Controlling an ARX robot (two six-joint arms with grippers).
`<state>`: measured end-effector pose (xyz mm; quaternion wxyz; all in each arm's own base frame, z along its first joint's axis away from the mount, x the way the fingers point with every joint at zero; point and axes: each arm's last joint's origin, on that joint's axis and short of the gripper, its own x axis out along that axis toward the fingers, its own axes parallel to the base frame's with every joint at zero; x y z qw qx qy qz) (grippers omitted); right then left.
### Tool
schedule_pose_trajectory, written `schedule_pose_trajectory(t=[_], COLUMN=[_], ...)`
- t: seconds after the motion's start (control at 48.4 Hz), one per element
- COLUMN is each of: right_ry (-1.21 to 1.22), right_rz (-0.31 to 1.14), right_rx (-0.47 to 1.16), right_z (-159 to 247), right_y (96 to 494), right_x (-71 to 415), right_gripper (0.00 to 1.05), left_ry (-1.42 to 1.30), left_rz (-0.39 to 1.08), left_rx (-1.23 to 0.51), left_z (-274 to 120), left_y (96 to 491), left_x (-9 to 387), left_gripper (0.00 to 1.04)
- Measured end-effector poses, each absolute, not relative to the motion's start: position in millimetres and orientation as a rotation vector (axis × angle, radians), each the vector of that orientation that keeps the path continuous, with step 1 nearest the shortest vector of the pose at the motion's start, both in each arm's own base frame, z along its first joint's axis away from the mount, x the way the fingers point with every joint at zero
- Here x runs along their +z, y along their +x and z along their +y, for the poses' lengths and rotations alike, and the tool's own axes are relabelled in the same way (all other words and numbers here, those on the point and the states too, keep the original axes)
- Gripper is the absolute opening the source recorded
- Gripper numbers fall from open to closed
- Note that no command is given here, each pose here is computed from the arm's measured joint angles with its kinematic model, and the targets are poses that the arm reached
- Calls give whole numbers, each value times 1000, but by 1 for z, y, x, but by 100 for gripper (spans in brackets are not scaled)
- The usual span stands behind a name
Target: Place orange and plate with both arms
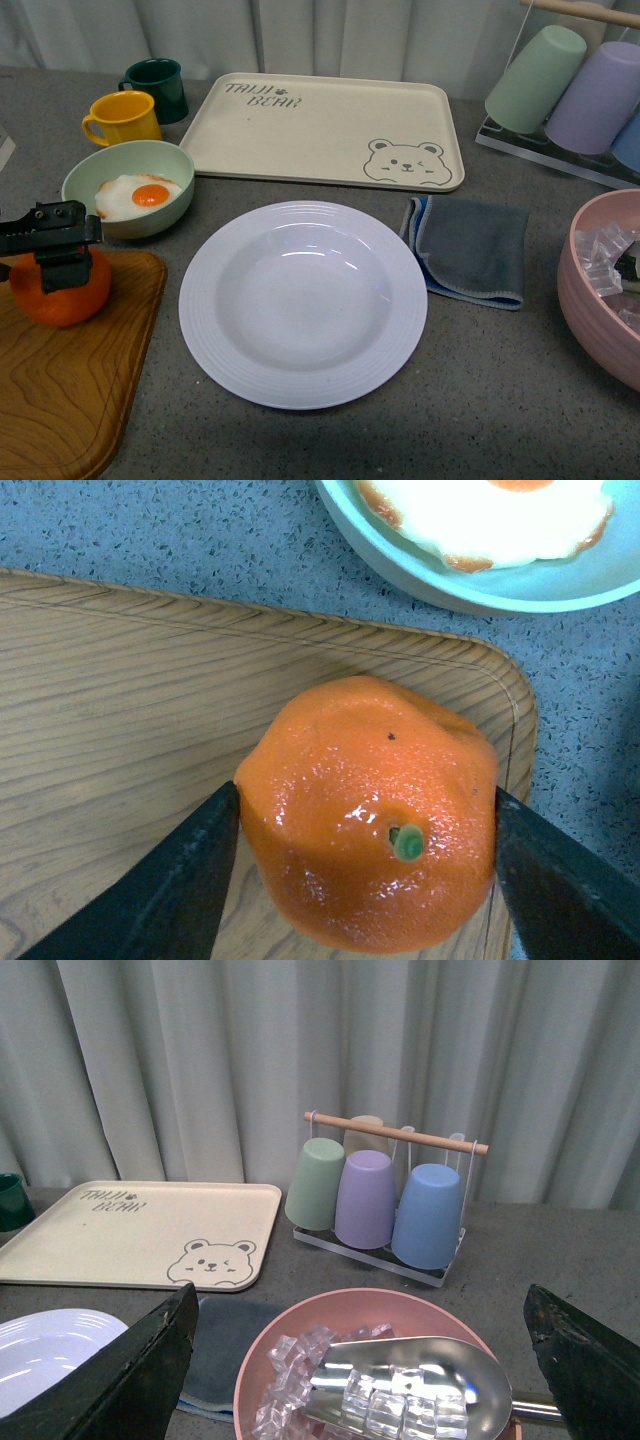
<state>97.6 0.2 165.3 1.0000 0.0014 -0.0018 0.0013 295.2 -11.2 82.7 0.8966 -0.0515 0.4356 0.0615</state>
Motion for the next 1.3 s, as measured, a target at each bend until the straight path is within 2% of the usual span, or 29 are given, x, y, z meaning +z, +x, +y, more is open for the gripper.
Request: schedule_pose_trajectory(t=[0.103,0.227,0.392,0.578,0.64,0.846,1.156,1.177,1.301], right_ry=[3,3,3,3,3,3,3,3,3], right_rz=[-4,-4,-4,-4,-4,-4,-4,-4,-4], right_rx=[3,3,3,3,3,3,3,3,3], right_z=[0,0,0,0,0,0,0,0,0], right_y=[98,98,98,98,98,98,98,98,98], right_x=[165,165,165,165,165,165,165,165,165], right_gripper=[95,95,95,95,95,95,95,95,95], left_ry=[-111,-117,-130,-105,-88,-50,-17,-17,-58], left_rz=[903,883,786,718,725,791,844,849,829], left_rx=[120,88,3,-117,-165,-223,-228,-227,-261], left_z=[-12,-20,-52,-100,-123,-159,-172,-172,-172], left_y=[295,294,289,286,288,297,308,308,308], left_x=[83,91,121,133,128,98,76,74,78], left_gripper=[57,51,49,49,49,48,48,49,76])
